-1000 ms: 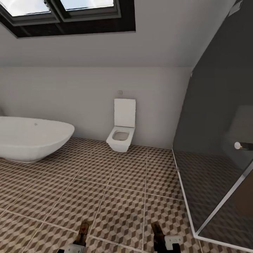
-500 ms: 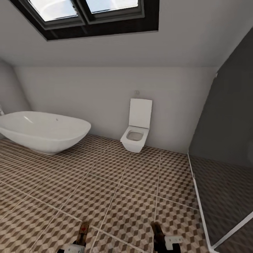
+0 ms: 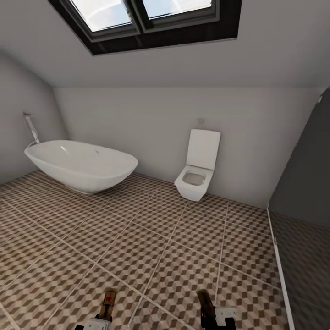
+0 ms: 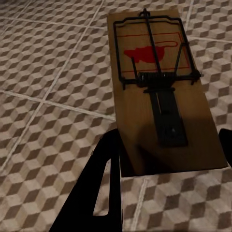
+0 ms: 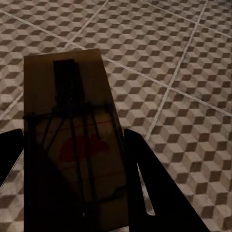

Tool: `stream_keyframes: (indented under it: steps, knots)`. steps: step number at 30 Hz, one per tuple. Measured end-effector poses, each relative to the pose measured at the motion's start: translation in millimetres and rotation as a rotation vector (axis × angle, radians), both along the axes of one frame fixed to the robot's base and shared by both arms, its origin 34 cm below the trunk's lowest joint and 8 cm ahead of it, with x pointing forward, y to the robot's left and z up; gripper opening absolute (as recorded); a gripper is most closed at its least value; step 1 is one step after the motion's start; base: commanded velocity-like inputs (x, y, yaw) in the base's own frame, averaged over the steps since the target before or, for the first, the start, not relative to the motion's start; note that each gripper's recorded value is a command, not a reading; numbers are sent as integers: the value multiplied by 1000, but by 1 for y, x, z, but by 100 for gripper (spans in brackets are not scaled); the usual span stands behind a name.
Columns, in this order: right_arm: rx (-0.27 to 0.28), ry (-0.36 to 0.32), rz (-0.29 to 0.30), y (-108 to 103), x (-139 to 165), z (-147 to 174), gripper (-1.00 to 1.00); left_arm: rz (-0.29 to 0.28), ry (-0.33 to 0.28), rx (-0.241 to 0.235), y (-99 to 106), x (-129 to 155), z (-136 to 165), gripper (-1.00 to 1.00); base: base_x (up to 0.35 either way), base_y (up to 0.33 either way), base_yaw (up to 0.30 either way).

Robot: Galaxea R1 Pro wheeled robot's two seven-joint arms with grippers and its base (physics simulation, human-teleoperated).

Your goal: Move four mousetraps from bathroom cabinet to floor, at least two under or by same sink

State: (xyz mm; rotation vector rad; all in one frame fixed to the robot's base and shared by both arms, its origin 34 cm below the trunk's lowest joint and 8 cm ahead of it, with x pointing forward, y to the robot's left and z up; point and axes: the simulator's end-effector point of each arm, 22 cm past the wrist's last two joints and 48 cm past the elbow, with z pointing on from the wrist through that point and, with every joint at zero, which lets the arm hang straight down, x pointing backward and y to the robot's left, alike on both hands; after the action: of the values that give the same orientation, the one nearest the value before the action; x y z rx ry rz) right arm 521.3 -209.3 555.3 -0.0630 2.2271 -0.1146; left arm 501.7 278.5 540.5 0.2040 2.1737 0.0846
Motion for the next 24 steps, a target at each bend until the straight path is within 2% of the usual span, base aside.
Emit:
stream_keyframes:
  steps: [24]
  knots:
    - [1, 2, 1, 0, -1, 0, -100, 0, 0, 0, 0, 0, 0, -100, 0, 0, 270]
